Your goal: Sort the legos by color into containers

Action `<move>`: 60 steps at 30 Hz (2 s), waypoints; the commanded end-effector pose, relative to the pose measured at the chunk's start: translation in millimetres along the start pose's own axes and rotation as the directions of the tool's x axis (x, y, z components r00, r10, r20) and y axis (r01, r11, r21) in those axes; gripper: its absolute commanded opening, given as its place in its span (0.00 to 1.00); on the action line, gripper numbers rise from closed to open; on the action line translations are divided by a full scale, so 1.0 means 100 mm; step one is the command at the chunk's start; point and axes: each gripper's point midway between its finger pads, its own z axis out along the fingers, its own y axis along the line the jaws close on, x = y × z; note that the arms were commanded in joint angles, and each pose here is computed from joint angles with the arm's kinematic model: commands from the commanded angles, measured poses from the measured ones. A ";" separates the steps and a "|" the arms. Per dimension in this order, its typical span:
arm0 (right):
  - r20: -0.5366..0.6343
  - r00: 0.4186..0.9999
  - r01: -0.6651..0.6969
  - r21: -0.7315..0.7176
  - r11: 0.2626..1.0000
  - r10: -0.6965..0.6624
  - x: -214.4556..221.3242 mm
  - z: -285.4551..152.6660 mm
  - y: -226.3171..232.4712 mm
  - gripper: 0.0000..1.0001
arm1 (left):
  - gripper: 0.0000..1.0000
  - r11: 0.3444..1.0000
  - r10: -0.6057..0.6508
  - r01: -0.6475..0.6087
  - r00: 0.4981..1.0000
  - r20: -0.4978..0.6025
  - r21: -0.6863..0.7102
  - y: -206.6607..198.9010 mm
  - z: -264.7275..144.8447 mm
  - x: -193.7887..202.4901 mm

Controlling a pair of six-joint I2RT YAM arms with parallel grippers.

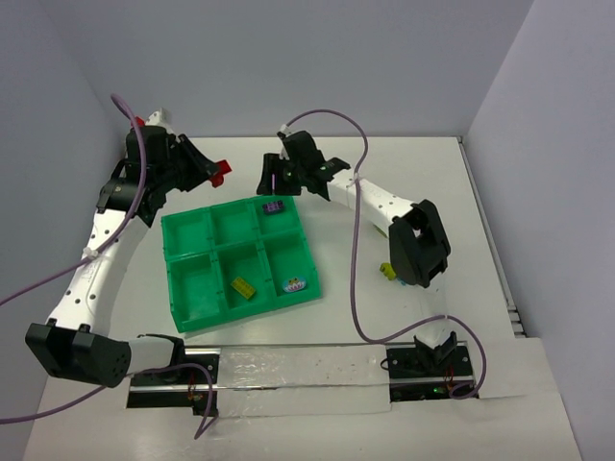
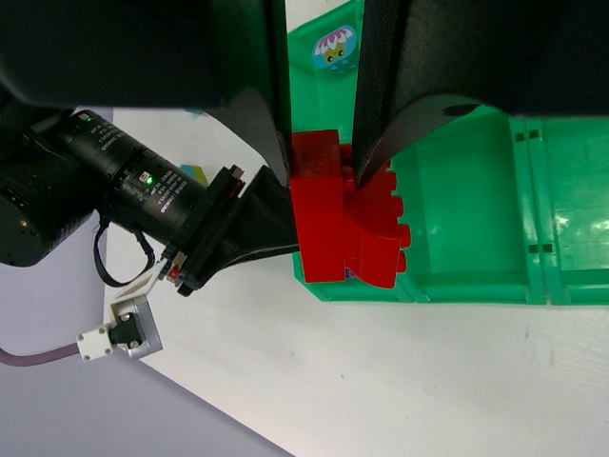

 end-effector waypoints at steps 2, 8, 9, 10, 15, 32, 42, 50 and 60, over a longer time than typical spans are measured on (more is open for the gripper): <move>0.139 0.985 0.107 -0.050 0.993 -0.099 -0.38 -0.73 0.28 0.65 | 0.00 0.991 0.040 -0.037 0.999 -0.018 0.131 -0.26 0.07 -0.06; 0.136 0.979 0.169 -0.132 0.977 -0.151 -0.22 -1.28 0.30 0.66 | 0.00 0.967 0.056 -0.029 0.994 -0.098 0.254 -0.42 0.14 0.12; 0.132 0.979 0.178 -0.165 0.970 -0.157 -0.17 -1.35 0.34 0.66 | 0.00 0.962 0.058 -0.026 0.992 -0.109 0.273 -0.46 0.15 0.13; 0.138 0.973 0.210 -0.203 0.956 -0.185 -0.12 -1.44 0.39 0.66 | 0.00 0.959 0.059 -0.020 0.990 -0.129 0.284 -0.48 0.18 0.16; 0.284 0.908 0.384 -0.275 0.881 -0.308 -0.05 -1.77 0.52 0.66 | 0.00 0.906 0.046 0.069 0.965 -0.258 0.417 -0.73 0.20 0.30; 0.655 0.644 0.636 -0.169 0.753 -0.396 -0.46 -2.36 0.79 0.66 | 0.00 0.658 -0.028 0.345 0.900 -0.436 0.669 -1.18 -0.17 0.26; 0.500 0.818 0.413 -0.167 0.895 -0.284 -0.64 -2.14 0.61 0.63 | 0.00 0.576 -0.224 0.460 0.884 -0.411 0.675 -1.08 -0.13 0.05; 0.495 0.856 0.232 -0.108 0.967 -0.151 -0.78 -1.98 0.59 0.68 | 0.00 0.691 -0.452 0.543 0.840 -0.300 0.478 -0.91 0.08 -0.21; 0.397 0.875 0.359 -0.145 0.922 -0.278 -0.68 -1.52 0.89 0.74 | 0.00 0.703 -0.491 0.595 0.802 -0.340 0.389 -0.80 0.14 -0.08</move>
